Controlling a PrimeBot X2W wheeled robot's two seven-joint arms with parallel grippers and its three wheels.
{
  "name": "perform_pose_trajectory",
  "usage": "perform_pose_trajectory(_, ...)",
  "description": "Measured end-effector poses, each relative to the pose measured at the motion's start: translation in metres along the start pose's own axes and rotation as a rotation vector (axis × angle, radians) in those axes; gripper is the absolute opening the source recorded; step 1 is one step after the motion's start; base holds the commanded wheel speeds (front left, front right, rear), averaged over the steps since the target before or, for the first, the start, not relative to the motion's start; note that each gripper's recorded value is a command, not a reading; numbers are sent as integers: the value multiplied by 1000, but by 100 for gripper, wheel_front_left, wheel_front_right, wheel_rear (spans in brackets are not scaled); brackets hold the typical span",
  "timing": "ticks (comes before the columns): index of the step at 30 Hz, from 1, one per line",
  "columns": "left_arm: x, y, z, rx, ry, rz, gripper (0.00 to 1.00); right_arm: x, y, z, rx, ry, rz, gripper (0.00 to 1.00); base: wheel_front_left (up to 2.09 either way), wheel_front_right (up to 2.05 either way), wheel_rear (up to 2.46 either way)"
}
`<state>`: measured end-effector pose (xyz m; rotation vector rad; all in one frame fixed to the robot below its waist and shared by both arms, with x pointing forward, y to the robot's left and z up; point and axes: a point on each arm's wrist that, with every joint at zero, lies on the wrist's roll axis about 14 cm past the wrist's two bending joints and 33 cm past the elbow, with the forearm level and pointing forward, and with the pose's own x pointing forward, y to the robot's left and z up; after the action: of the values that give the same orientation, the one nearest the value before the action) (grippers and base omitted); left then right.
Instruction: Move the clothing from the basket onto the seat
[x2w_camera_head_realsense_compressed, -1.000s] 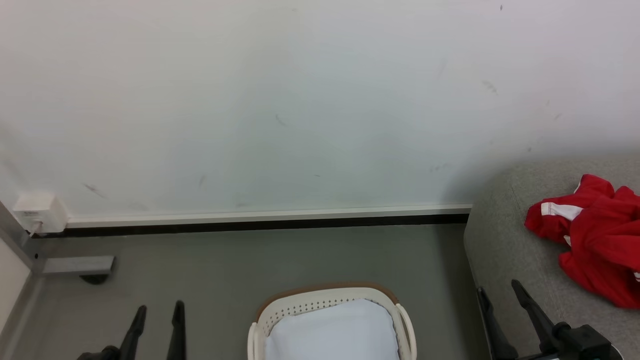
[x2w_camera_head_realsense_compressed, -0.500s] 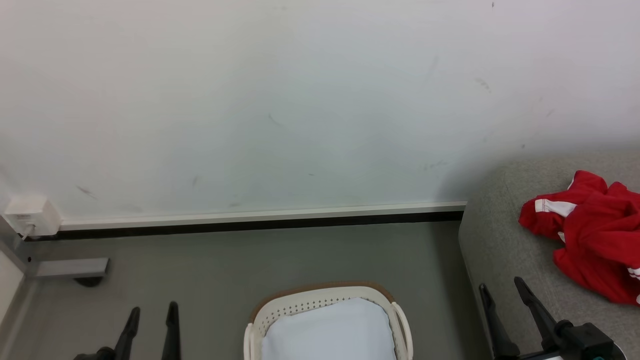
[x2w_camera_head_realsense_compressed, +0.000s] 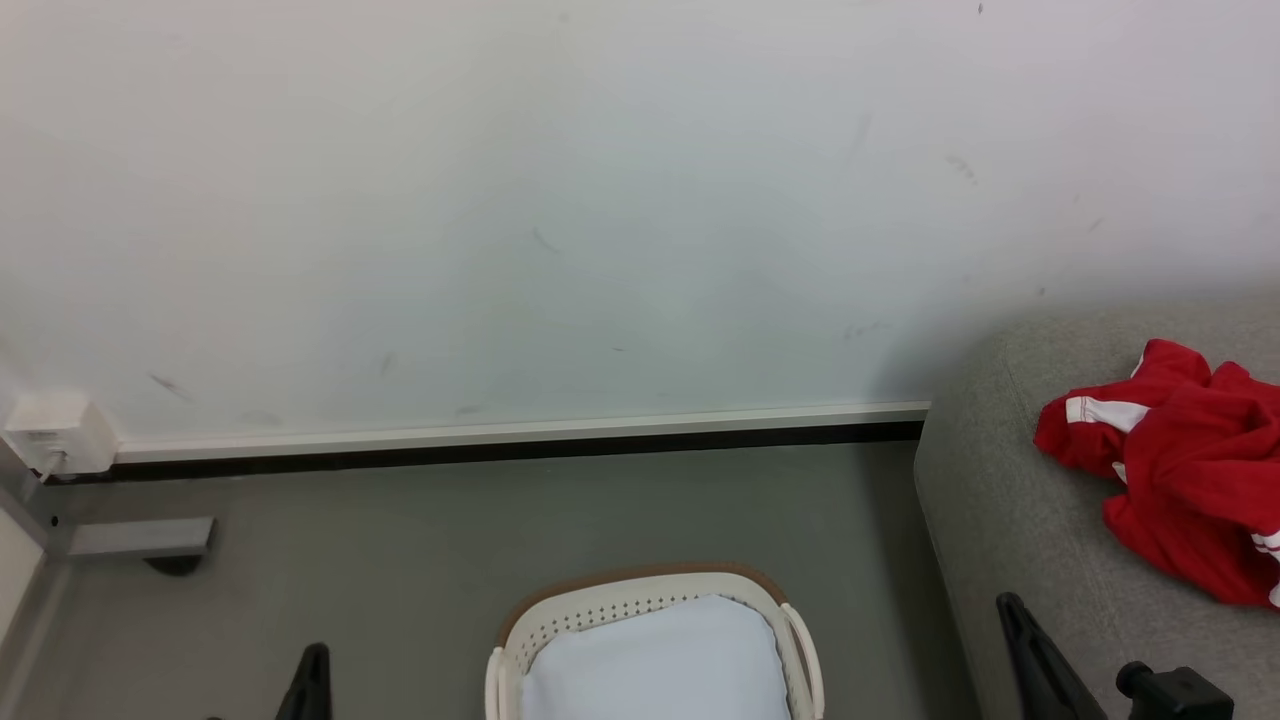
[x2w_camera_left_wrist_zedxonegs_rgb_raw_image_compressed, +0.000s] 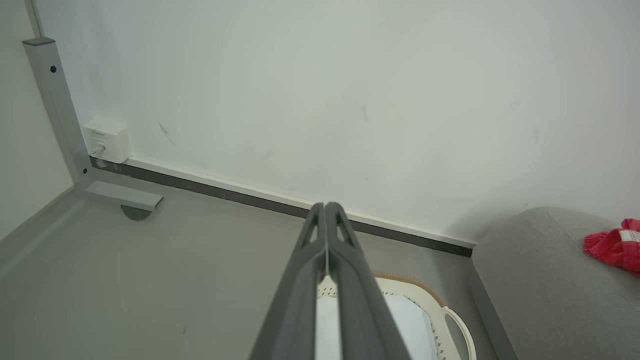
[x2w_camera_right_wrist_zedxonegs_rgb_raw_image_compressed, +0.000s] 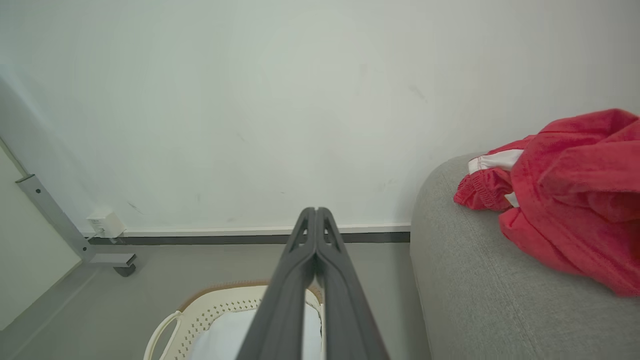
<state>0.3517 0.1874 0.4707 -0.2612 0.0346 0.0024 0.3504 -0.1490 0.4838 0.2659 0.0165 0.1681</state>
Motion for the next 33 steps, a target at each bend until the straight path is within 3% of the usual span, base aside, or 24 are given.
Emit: perform_pose_trajectory(33,13,7,9,-514,7,65,0,9,-29,11,513,-24,-135,0,0,0,0)
